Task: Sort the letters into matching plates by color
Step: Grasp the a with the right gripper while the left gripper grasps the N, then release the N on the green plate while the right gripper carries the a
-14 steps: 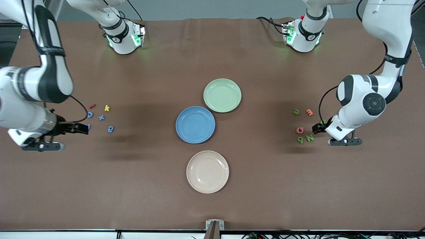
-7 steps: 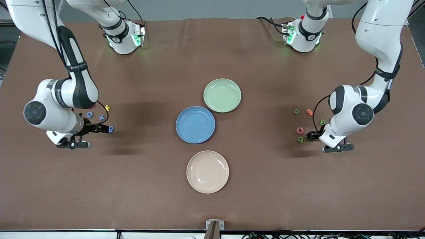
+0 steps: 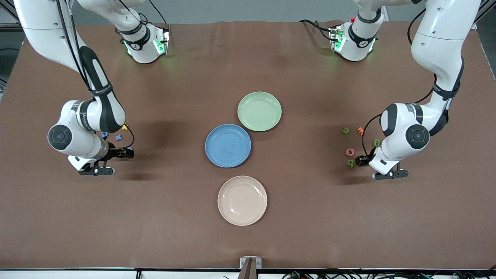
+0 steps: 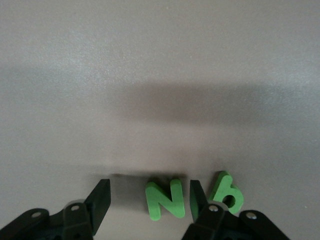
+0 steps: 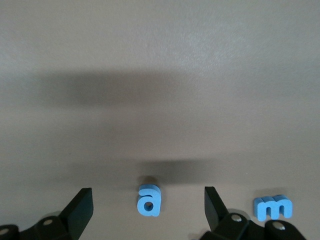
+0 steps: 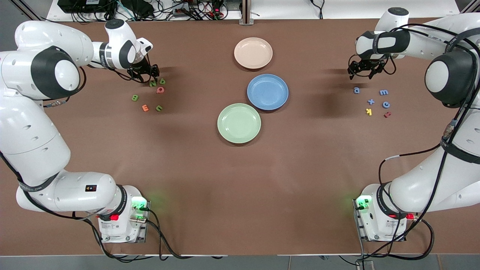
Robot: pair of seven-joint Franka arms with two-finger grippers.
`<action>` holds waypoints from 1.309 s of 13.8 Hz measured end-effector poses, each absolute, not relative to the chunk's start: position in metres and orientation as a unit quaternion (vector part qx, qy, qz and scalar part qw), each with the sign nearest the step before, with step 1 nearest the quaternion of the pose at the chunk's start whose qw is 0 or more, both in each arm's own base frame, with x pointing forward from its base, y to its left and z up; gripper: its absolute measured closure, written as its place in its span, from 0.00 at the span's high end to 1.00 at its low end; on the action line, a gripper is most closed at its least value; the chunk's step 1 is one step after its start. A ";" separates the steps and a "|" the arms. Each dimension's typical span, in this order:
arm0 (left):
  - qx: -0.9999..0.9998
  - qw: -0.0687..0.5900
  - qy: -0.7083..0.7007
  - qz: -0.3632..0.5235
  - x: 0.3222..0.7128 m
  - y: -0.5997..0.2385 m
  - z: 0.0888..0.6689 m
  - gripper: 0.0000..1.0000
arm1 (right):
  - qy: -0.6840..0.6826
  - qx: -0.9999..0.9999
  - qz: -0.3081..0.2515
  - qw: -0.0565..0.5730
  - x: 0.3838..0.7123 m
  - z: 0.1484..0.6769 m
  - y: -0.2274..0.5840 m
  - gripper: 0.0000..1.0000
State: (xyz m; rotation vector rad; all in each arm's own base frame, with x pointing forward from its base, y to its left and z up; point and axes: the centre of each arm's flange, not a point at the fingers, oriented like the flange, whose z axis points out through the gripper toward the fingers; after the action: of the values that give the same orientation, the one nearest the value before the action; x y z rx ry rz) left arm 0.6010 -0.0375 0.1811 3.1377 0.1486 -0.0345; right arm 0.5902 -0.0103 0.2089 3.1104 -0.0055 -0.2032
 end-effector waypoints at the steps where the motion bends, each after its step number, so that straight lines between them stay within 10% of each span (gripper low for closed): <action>1: 0.999 0.000 0.047 -0.012 0.601 -0.037 0.179 0.71 | 0.000 0.997 -0.070 0.013 0.589 0.204 -0.010 0.99; 6: 0.999 0.000 0.048 -0.016 0.599 -0.037 0.175 0.63 | -0.002 0.996 -0.091 0.006 0.576 0.180 -0.009 0.98; 9: 0.999 0.001 0.046 -0.014 0.601 -0.040 0.177 0.33 | 0.000 0.996 -0.088 -0.004 0.570 0.174 -0.009 0.97; 18: 1.000 -0.001 0.017 -0.014 0.599 -0.076 0.295 0.33 | 0.006 0.997 -0.080 -0.004 0.564 0.166 -0.011 0.78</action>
State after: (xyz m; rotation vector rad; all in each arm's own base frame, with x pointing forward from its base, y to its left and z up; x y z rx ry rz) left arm 0.5993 -0.0756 0.2954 3.1423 0.0543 -0.0426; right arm 0.5637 -0.0113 0.1659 3.1385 0.0196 -0.2530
